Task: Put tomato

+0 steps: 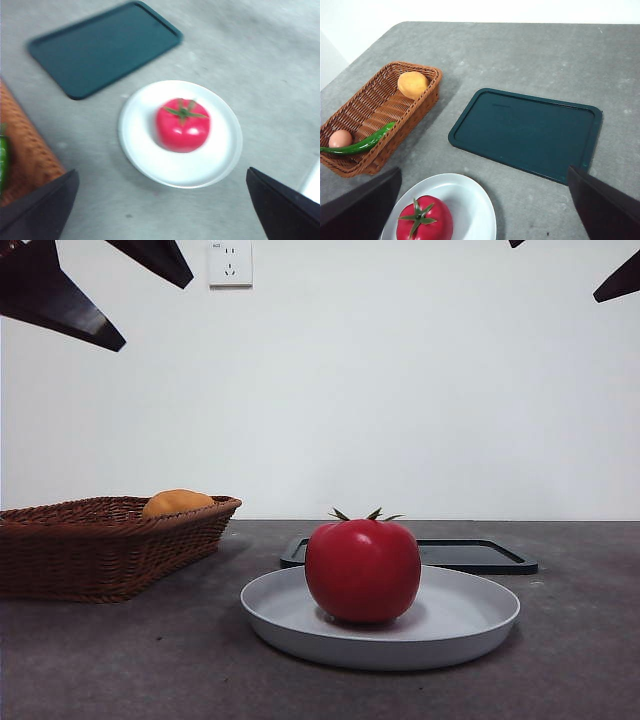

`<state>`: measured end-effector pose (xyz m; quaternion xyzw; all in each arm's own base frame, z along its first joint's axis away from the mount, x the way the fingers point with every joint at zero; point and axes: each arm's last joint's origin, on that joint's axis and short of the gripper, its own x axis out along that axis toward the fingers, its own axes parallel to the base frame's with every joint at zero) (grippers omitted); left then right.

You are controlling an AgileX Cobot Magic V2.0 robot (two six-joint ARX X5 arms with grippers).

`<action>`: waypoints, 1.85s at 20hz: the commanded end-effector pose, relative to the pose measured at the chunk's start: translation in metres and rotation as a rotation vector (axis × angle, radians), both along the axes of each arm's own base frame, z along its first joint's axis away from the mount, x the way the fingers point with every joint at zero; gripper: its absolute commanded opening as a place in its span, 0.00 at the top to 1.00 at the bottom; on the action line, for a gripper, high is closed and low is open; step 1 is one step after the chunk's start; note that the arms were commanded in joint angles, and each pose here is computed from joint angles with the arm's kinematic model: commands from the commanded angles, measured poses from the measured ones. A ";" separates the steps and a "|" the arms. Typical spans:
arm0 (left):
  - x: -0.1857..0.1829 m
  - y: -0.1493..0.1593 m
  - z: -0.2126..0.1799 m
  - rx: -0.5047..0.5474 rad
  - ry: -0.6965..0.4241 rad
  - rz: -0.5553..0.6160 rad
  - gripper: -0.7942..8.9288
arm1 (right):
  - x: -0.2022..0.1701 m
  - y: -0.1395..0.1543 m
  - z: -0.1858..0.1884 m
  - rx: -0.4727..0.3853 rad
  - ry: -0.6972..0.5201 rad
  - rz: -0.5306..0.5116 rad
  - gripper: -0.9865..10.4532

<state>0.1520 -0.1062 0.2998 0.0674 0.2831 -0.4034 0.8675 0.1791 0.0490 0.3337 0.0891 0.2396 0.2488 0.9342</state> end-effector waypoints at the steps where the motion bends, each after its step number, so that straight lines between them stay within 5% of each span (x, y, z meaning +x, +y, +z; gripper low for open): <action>1: 0.001 -0.003 0.004 -0.031 -0.016 -0.043 0.15 | 0.002 0.001 0.005 0.001 -0.019 0.006 0.43; 6: 0.002 -0.004 0.007 -0.057 -0.038 -0.052 0.15 | 0.001 0.002 0.004 0.036 0.004 0.006 0.43; 10: 0.002 -0.004 0.007 -0.056 -0.039 -0.052 0.15 | 0.006 0.017 -0.005 0.043 0.084 0.111 0.43; 18: 0.002 -0.004 0.007 -0.056 -0.039 -0.052 0.15 | 0.043 0.086 -0.053 -0.094 0.329 0.305 0.43; 28: 0.002 -0.004 0.007 -0.056 -0.039 -0.052 0.15 | 0.095 0.157 -0.101 -0.341 0.596 0.335 0.39; 37: 0.002 -0.004 0.007 -0.057 -0.038 -0.052 0.15 | 0.097 0.185 -0.140 -0.439 0.695 0.347 0.39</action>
